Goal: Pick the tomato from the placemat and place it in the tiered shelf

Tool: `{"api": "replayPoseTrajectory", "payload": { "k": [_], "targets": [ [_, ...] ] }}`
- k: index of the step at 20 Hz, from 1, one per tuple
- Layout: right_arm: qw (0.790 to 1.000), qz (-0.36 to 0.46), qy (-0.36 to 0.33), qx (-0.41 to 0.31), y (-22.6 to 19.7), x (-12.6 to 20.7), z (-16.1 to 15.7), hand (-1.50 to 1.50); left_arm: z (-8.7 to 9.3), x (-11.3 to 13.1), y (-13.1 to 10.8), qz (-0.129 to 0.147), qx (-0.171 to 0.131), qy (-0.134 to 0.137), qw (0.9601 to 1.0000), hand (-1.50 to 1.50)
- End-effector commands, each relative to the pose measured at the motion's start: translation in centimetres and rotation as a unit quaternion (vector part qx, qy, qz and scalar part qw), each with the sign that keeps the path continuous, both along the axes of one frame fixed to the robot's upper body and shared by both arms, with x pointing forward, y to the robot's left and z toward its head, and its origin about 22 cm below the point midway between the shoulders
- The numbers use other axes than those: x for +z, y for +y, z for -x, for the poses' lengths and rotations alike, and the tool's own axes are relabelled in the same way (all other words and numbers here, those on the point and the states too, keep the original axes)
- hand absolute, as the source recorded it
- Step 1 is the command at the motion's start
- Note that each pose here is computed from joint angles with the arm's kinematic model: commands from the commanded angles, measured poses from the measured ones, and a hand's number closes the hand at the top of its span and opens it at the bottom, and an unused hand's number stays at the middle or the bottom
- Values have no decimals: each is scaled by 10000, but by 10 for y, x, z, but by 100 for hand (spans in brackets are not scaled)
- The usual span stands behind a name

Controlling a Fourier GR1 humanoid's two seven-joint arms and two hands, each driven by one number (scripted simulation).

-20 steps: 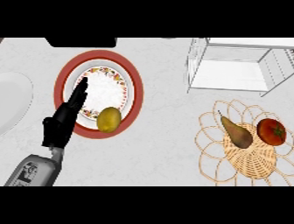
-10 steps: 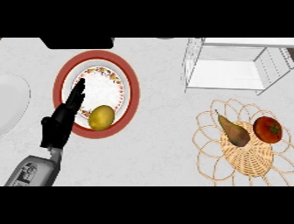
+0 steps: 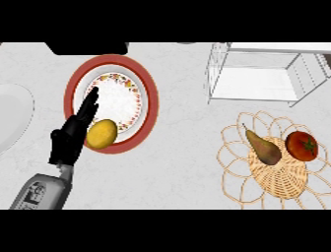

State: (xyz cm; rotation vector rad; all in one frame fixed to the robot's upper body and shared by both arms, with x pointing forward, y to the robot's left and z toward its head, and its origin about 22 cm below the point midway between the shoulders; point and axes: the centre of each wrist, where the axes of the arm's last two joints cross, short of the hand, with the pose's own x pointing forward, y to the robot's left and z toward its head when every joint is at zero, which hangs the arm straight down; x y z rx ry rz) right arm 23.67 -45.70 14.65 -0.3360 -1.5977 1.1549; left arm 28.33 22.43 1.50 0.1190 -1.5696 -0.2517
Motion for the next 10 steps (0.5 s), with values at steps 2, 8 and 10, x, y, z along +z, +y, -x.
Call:
{"api": "replayPoseTrajectory", "payload": {
  "k": [2, 8, 10],
  "targets": [
    [9998, 38, -133, -157, 10, -15, 25, -150, 4, 7, -8, 45, -42, 7, 10000, 0],
    [9997, -11, -55, -253, 15, -11, 5, -150, 15, 1, 11, 79, -78, -58, 9999, 0],
    [9998, 133, -10, -178, 12, -15, 8, -150, -1, 0, 6, 9, -22, -27, 10000, 0]
  ]
}}
